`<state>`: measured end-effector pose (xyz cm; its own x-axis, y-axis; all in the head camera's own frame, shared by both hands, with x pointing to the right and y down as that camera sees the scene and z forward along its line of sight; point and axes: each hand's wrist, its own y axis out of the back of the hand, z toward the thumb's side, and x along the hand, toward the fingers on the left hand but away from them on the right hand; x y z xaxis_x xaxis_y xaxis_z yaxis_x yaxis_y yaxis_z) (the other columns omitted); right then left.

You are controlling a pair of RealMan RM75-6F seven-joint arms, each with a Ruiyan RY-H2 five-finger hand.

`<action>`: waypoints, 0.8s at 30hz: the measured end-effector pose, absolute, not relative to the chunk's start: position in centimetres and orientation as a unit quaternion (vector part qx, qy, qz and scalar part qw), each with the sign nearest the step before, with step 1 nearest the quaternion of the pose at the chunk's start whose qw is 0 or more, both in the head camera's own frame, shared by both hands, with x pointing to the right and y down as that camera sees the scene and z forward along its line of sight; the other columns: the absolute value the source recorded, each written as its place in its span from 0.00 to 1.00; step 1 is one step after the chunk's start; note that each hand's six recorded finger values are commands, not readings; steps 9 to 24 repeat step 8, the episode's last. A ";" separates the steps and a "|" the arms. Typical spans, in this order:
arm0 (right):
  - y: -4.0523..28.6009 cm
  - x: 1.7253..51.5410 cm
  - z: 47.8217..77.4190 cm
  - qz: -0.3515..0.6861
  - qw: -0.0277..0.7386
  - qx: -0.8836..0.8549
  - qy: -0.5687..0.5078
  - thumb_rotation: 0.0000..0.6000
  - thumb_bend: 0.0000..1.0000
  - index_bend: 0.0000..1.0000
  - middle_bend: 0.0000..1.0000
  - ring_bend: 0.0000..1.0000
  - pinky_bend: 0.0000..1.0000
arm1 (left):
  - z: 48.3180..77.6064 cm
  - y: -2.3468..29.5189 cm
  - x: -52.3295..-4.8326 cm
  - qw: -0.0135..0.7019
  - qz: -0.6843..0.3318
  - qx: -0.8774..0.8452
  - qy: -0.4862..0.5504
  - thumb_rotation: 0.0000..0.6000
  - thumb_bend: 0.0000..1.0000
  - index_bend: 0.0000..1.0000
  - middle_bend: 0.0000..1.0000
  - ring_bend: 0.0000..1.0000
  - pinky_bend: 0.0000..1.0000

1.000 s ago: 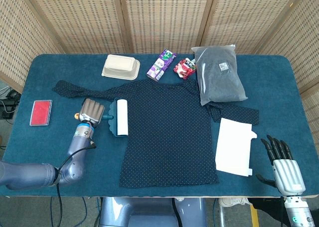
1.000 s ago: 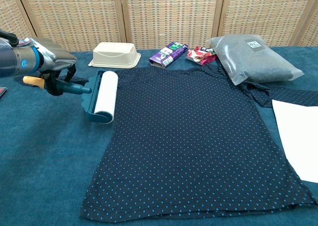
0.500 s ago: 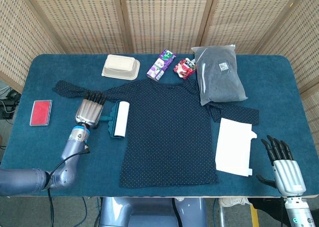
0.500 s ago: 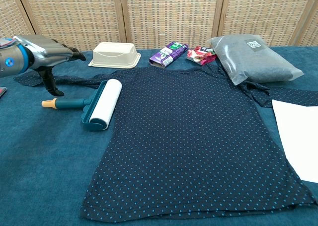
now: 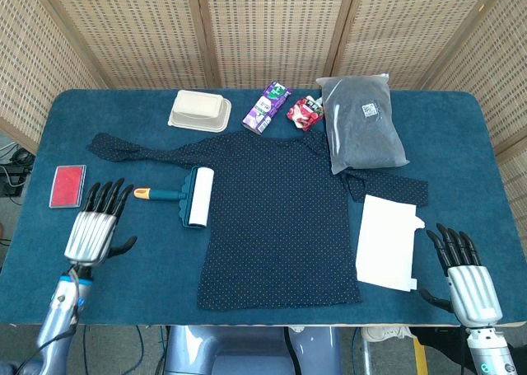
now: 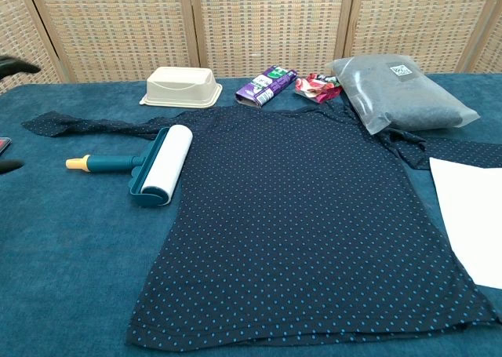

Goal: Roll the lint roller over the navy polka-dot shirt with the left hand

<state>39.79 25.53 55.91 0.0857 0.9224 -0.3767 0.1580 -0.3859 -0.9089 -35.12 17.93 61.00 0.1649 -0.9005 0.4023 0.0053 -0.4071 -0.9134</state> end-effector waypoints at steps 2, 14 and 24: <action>25.5 39.8 55.7 0.529 0.363 -0.641 -0.422 1.00 0.10 0.00 0.00 0.00 0.00 | 60.2 19.7 -36.4 0.411 -0.545 -0.636 0.361 1.00 0.24 0.00 0.00 0.00 0.00; 25.5 40.1 55.4 0.531 0.362 -0.637 -0.427 1.00 0.10 0.00 0.00 0.00 0.00 | 59.0 22.1 -38.5 0.409 -0.554 -0.624 0.368 1.00 0.24 0.00 0.00 0.00 0.00; 25.5 40.1 55.4 0.531 0.362 -0.637 -0.427 1.00 0.10 0.00 0.00 0.00 0.00 | 59.0 22.1 -38.5 0.409 -0.554 -0.624 0.368 1.00 0.24 0.00 0.00 0.00 0.00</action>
